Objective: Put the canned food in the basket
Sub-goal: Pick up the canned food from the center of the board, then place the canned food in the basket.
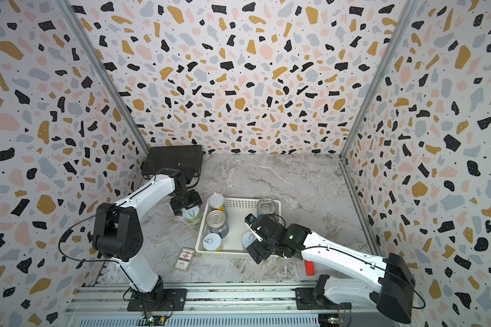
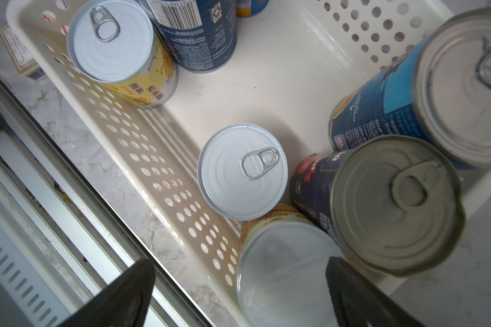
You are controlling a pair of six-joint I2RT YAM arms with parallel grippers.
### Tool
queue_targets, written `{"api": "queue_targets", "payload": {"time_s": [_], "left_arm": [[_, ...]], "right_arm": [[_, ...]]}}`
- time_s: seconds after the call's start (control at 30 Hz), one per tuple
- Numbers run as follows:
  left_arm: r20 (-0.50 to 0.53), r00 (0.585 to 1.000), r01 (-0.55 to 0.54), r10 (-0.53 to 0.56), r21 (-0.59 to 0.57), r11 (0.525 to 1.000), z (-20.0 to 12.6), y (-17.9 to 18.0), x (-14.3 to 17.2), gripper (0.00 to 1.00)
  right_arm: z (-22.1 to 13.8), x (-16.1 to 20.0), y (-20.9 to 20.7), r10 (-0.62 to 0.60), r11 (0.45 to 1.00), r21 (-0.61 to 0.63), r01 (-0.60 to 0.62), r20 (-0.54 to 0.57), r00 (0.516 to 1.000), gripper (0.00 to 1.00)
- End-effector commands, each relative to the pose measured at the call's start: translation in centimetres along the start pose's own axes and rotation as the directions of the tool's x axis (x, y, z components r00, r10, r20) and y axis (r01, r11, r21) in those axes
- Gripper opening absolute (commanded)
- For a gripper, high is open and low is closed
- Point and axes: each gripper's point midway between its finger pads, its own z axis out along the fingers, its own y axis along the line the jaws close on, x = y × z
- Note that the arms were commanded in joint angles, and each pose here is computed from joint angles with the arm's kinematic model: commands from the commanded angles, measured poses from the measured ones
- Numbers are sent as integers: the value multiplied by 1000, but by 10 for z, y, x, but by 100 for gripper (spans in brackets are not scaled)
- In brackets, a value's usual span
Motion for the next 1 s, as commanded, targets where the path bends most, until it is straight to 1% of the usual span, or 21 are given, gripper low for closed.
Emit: {"api": "queue_targets", "payload": {"time_s": [0.0, 0.13, 0.33, 0.5, 0.67, 0.77, 0.97], "left_arm": [[61, 998, -3, 2, 14, 1000, -40, 12, -5, 63], [86, 996, -7, 3, 51, 999, -64, 14, -1, 63], [145, 989, -39, 17, 146, 989, -99, 12, 9, 61], [169, 980, -132, 105, 158, 979, -124, 4, 27, 61], [221, 955, -238, 196, 178, 955, -146, -13, 56, 61], [240, 937, -302, 254, 191, 934, -152, -25, 76, 61], [224, 909, -397, 350, 220, 891, -143, -52, 118, 61]], "right_arm": [[-8, -5, 0, 13, 1000, -5, -13, 27, 1000, 100], [-8, -5, 0, 13, 1000, -4, -13, 26, 1000, 100], [-12, -6, -4, 18, 1000, 16, -19, 45, 999, 100], [-15, -6, -7, 23, 999, 30, -25, 59, 998, 100], [-20, -8, -12, 28, 998, 53, -33, 80, 996, 100], [-25, -8, -18, 37, 996, 78, -45, 101, 994, 100], [-38, -8, -29, 54, 989, 126, -74, 155, 986, 100]]}}
